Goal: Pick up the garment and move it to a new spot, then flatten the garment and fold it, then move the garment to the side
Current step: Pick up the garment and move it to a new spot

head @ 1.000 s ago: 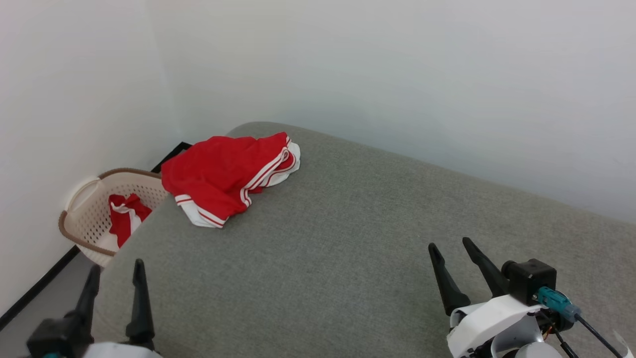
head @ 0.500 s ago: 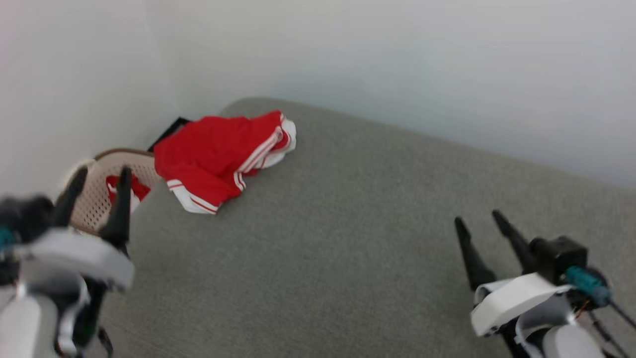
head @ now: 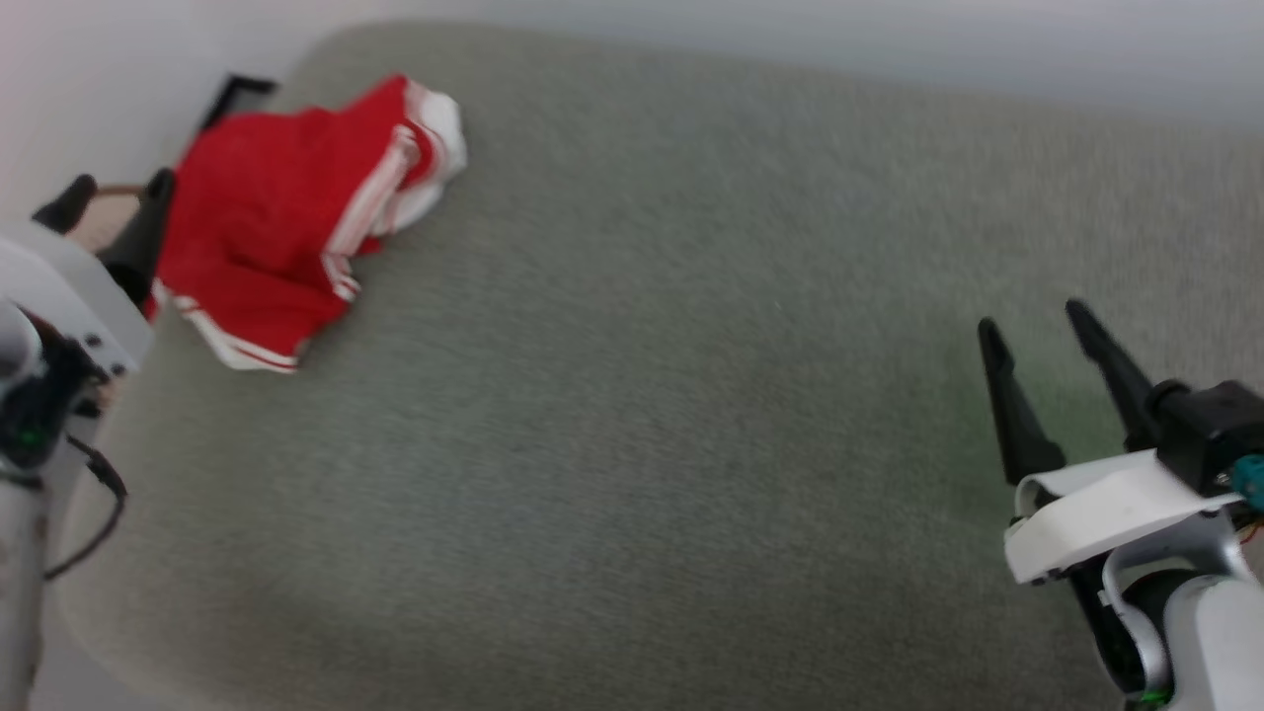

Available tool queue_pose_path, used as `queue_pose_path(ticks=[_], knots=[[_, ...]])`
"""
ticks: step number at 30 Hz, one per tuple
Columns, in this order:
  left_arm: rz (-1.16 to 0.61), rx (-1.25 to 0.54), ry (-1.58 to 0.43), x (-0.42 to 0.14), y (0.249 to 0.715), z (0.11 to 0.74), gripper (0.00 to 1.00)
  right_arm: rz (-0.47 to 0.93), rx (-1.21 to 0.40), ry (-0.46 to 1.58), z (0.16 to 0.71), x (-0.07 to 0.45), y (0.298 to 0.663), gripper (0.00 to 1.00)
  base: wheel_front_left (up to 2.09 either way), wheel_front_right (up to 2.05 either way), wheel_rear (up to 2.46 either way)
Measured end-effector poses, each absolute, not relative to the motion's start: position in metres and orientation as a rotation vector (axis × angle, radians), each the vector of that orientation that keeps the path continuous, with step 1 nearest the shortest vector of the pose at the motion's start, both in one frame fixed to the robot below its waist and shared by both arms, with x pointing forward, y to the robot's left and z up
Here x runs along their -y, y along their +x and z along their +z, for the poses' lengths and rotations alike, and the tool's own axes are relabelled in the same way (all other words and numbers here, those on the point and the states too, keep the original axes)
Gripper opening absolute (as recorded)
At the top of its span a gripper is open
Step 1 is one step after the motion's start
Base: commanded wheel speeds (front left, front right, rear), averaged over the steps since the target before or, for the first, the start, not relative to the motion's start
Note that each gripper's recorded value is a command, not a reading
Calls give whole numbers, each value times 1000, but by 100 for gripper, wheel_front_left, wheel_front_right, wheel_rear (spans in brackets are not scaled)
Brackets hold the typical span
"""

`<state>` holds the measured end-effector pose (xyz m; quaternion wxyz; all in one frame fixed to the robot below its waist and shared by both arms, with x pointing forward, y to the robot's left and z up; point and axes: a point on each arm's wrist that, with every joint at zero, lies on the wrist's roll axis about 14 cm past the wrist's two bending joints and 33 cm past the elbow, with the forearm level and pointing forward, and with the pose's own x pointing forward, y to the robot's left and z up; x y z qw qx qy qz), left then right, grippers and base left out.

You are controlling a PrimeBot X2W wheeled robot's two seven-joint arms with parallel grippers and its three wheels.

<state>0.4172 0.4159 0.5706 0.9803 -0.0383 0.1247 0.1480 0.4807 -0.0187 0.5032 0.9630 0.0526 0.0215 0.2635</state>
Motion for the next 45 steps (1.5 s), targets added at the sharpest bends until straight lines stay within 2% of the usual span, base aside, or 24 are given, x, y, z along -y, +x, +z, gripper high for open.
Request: queue_pose_path(ticks=[7, 13, 19, 25, 26, 27, 28, 29, 37, 45], knots=[[336, -576, -128, -428, 456, 491, 100, 474, -104, 114, 467, 43, 498, 100, 0, 0, 0], [385, -762, -152, -434, 473, 432, 100, 422, -155, 107, 439, 65, 508, 100, 0, 0, 0], [385, -884, -182, -419, 486, 379, 100, 377, -216, 91, 412, 85, 509, 100, 0, 0, 0], [385, -908, -200, -411, 497, 360, 100, 351, -242, 78, 403, 97, 509, 100, 0, 0, 0], [384, -905, -201, -410, 498, 360, 91, 351, -244, 75, 403, 97, 508, 100, 0, 0, 0], [384, -904, -202, -410, 498, 361, 46, 352, -243, 73, 404, 97, 508, 100, 0, 0, 0], [383, -900, -207, -409, 498, 362, 16, 352, -241, 72, 405, 96, 508, 100, 0, 0, 0], [380, -895, -207, -408, 498, 365, 0, 354, -240, 72, 406, 96, 508, 100, 0, 0, 0], [358, -784, -169, -413, 495, 405, 0, 370, -232, 85, 420, 88, 494, 100, 0, 0, 0], [326, -509, -2, -434, 501, 508, 0, 386, -202, 117, 443, 77, 473, 100, 0, 0, 0]])
